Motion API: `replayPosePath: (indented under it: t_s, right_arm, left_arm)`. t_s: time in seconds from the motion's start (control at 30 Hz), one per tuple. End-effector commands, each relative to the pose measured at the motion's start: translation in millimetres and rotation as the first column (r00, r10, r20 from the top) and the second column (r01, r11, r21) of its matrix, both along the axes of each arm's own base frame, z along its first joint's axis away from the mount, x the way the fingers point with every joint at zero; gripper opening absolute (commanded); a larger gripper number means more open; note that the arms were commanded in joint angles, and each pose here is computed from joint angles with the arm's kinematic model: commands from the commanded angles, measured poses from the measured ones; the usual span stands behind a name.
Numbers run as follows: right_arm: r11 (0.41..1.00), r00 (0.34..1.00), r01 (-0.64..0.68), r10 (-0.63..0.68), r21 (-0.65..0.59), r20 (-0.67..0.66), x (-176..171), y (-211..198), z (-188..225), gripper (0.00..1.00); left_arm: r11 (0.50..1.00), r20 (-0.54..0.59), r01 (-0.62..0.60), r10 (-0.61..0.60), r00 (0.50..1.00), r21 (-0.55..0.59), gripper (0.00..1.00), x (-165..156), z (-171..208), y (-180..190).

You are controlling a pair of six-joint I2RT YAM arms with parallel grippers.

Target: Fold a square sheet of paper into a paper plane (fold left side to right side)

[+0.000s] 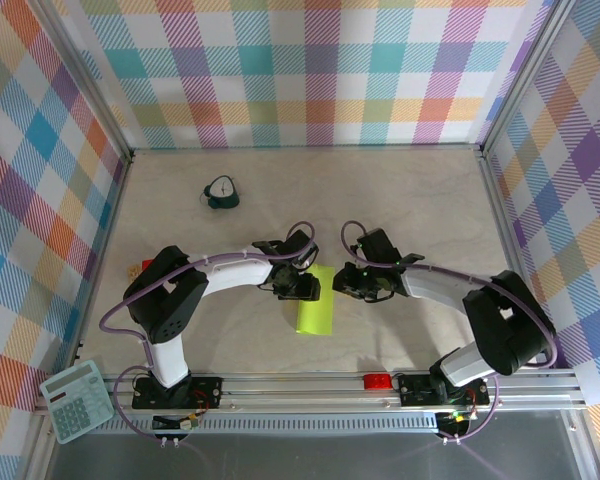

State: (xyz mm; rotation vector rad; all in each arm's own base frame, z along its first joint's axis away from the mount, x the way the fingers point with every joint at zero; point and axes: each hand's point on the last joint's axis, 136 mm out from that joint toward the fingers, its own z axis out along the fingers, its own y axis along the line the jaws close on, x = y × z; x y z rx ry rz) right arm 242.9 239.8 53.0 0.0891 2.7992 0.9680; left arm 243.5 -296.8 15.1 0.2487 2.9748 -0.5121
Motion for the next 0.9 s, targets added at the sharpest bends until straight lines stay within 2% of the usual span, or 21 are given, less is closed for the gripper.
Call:
replayPosePath:
  t_s: [0.0,0.47,0.87]
  right_arm:
    - [1.000,1.000,-0.007,0.007,-0.025,0.001,-7.6,-5.6,-1.6,0.17]
    - [1.000,1.000,-0.014,0.014,-0.003,-0.009,-7.5,-1.1,-1.7,0.16]
    - [0.996,0.997,-0.070,0.072,0.062,-0.039,-4.4,21.2,-4.9,0.05]
  left_arm:
    - [0.990,-0.114,0.022,-0.006,0.994,0.141,0.51,-33.6,-56.5,24.9]
    - [0.988,-0.124,0.025,-0.007,0.992,0.150,0.51,-36.2,-58.0,27.2]
    - [0.986,-0.134,0.026,-0.004,0.991,0.163,0.51,-37.2,-60.9,29.2]
